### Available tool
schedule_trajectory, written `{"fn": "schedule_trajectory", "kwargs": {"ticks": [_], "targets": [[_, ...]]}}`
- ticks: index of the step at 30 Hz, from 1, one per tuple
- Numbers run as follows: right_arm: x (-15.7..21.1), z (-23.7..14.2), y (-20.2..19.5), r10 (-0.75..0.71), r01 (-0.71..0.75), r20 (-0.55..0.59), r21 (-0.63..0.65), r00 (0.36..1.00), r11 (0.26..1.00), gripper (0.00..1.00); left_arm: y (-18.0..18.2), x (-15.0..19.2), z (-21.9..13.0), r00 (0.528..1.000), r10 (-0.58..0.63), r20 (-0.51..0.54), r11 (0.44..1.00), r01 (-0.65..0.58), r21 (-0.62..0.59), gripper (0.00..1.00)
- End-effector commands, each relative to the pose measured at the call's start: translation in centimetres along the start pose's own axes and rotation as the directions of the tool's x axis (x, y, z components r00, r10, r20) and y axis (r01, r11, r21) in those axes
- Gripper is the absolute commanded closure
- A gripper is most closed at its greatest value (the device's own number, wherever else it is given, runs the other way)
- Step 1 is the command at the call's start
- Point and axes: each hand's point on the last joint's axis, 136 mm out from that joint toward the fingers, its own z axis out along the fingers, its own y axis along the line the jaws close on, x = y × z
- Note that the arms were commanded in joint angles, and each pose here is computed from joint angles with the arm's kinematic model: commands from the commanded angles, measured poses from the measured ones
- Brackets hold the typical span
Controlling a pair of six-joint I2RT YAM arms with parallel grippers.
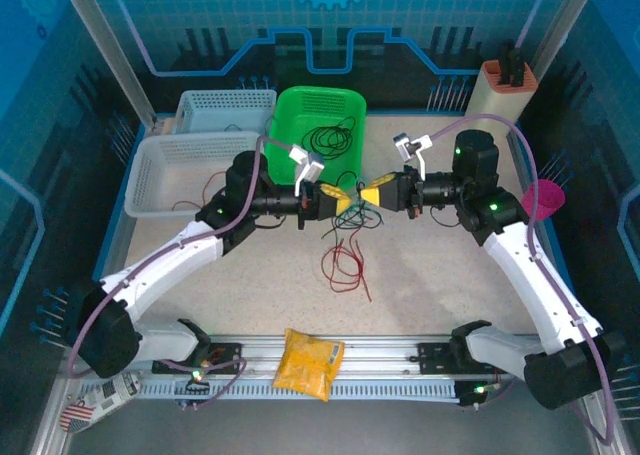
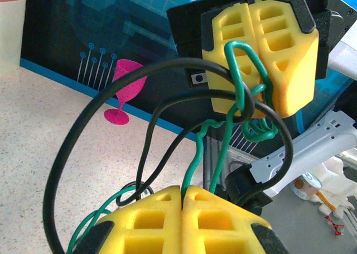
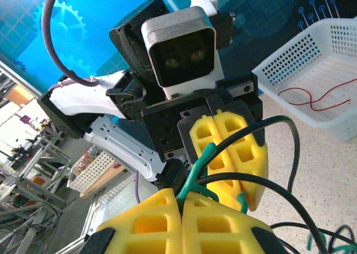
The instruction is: Untangle the cables
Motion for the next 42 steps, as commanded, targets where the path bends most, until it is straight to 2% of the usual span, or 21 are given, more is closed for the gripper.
{"fn": "schedule_trajectory", "kwargs": {"ticks": [1,12,26,42], "targets": [[-1.1,-0.5,3.2,-0.076,0.075,0.003,-0.116,0.997,0.990,1.00,2.4,0.4,0.4,1.000,-0.005,-0.014,0.999,0.005,-0.049,1.00],[-2.0,-0.3,2.4,-0.064,0.068,0.047,-0.098,0.997,0.993,1.00,3.3,1.8,1.5,0.999,-0.039,-0.023,0.999,0.039,0.001,1.00],[-5.0,-1.0,2.1,-0.059,0.065,0.141,-0.042,0.988,0.997,1.00,1.9,2.9,1.5,0.998,-0.058,-0.024,0.993,0.060,0.104,1.00],[-8.2,-2.2,-0.9,0.042,-0.093,0.357,0.126,0.933,0.988,1.00,0.6,3.2,1.9,0.997,-0.078,-0.020,0.984,0.080,0.162,1.00]]}}
